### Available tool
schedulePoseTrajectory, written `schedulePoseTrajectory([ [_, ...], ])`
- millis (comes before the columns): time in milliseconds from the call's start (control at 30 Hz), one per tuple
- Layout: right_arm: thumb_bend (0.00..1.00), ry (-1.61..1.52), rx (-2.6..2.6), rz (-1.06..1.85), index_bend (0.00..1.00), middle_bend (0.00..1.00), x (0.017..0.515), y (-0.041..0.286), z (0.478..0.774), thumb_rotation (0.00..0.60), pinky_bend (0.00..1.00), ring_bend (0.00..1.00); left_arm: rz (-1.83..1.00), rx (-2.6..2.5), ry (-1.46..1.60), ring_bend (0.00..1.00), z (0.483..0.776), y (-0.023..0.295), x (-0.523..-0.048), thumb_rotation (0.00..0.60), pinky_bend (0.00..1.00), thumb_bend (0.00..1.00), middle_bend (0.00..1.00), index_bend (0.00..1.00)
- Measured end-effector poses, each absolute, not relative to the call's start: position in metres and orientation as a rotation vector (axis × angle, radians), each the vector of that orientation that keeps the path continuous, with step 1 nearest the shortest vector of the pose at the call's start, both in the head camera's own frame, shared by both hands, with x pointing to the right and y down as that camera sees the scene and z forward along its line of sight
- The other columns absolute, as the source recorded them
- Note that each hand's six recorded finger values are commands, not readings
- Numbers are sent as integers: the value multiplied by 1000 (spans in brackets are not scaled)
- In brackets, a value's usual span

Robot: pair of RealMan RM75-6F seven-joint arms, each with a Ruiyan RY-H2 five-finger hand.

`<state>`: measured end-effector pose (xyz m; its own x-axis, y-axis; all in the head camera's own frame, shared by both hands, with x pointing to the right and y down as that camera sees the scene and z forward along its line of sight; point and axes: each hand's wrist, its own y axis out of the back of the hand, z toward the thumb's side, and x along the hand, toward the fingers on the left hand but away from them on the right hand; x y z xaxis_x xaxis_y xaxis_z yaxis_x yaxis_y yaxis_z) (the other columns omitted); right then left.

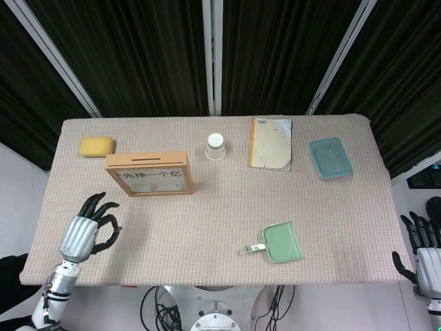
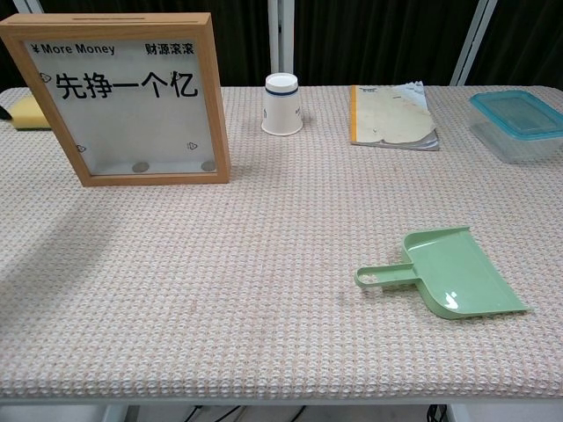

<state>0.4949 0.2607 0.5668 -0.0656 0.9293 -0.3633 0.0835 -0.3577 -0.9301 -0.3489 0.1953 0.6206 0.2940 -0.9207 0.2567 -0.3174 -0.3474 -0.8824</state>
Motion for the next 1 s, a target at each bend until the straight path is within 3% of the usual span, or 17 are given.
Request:
schedulePoseTrajectory([
  [167, 336, -1121, -1490, 1495, 0, 0, 492, 259, 563, 600, 0, 0, -939, -1712, 1177, 51, 563, 163, -356, 600, 105, 453, 258, 622],
  [400, 335, -1103, -1498, 1487, 0, 0, 486, 257, 562, 600, 0, 0, -897, -1659, 1160, 51, 523, 107, -348, 600, 105, 453, 259, 621],
  [700, 335, -1095, -1503, 1490, 0, 0, 483, 253, 564, 600, 0, 0, -991, -1787, 1085, 51, 532, 35, -309, 600, 104, 453, 259, 620],
  [1000, 330, -1097, -1503, 1504, 0, 0, 488, 254, 565, 600, 0, 0, -1148, -1962, 1003, 51, 563, -1, -273, 600, 96, 453, 250, 612],
])
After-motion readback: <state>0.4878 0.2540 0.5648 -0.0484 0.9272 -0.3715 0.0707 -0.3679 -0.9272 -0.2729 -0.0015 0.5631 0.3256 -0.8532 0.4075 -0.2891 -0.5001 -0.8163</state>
